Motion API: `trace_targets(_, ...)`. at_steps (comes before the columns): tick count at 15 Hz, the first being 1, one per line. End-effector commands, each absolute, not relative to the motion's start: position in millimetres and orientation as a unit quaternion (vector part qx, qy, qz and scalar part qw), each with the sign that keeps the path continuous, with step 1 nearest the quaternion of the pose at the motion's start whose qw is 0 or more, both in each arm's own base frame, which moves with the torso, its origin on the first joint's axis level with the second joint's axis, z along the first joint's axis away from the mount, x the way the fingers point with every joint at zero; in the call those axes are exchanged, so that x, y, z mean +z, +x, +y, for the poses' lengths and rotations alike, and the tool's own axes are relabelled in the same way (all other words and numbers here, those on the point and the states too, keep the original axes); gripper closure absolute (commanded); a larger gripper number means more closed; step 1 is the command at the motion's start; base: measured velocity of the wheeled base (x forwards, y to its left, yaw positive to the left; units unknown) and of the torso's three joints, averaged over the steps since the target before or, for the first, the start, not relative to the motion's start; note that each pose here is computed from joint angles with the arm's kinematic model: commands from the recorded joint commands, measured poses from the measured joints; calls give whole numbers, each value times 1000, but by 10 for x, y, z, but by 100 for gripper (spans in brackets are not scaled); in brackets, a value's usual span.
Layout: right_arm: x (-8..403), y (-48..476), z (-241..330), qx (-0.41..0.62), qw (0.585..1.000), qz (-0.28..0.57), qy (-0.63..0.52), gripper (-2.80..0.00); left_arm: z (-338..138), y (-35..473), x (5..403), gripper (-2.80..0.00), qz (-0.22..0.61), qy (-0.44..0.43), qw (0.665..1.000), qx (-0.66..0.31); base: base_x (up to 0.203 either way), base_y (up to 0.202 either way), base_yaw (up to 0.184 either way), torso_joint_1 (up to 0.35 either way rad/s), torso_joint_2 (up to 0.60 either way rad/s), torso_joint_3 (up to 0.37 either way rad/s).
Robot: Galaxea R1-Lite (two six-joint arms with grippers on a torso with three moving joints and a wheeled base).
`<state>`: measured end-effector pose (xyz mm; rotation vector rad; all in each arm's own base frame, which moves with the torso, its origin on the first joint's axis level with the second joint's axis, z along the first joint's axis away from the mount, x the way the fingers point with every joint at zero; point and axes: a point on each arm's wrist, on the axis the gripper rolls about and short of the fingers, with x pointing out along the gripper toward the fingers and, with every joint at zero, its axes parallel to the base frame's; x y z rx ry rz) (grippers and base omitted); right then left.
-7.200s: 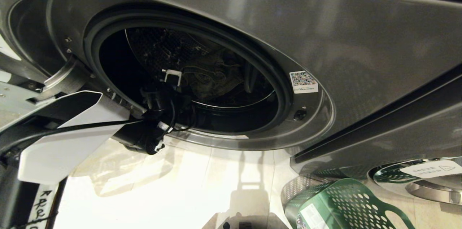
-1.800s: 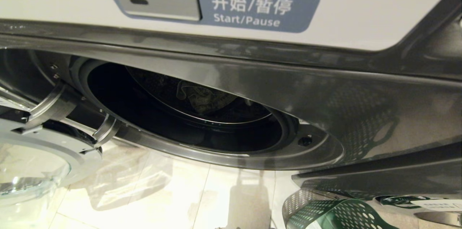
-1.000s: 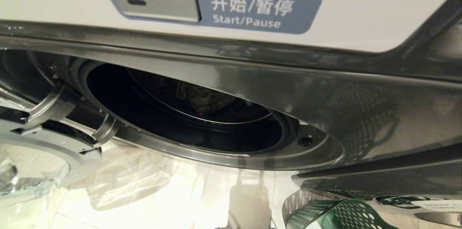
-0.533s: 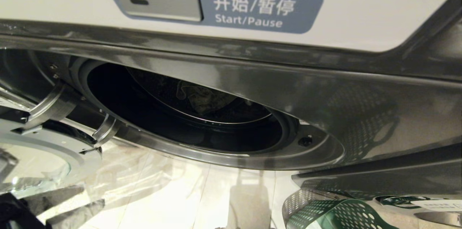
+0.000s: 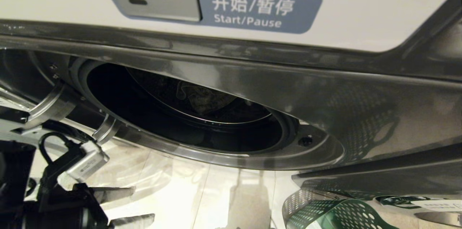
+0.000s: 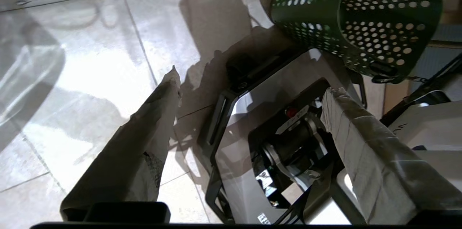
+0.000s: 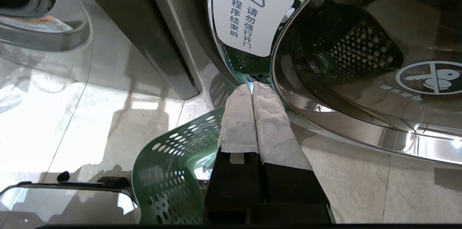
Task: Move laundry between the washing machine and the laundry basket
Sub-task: Pick a cloth and place it into the basket
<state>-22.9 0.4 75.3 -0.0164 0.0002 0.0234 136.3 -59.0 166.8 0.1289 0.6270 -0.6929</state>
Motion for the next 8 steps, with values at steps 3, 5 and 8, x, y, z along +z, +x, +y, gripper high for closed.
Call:
trace_targets(3,753,-228,4,12,1000,1,-8,0,-899,1752,1630,-280,339,48,863,-371,0,0,0,0,0,0)
trace_targets(5,757,-229,4,12,1000,0,-8,0,-1151,1904,1672,-280,348,31,851,-391,0,0,0,0,0,0)
trace_targets(8,753,-228,4,12,1000,1,-8,0,-1434,2121,1609,-280,369,27,836,-404,0,0,0,0,0,0)
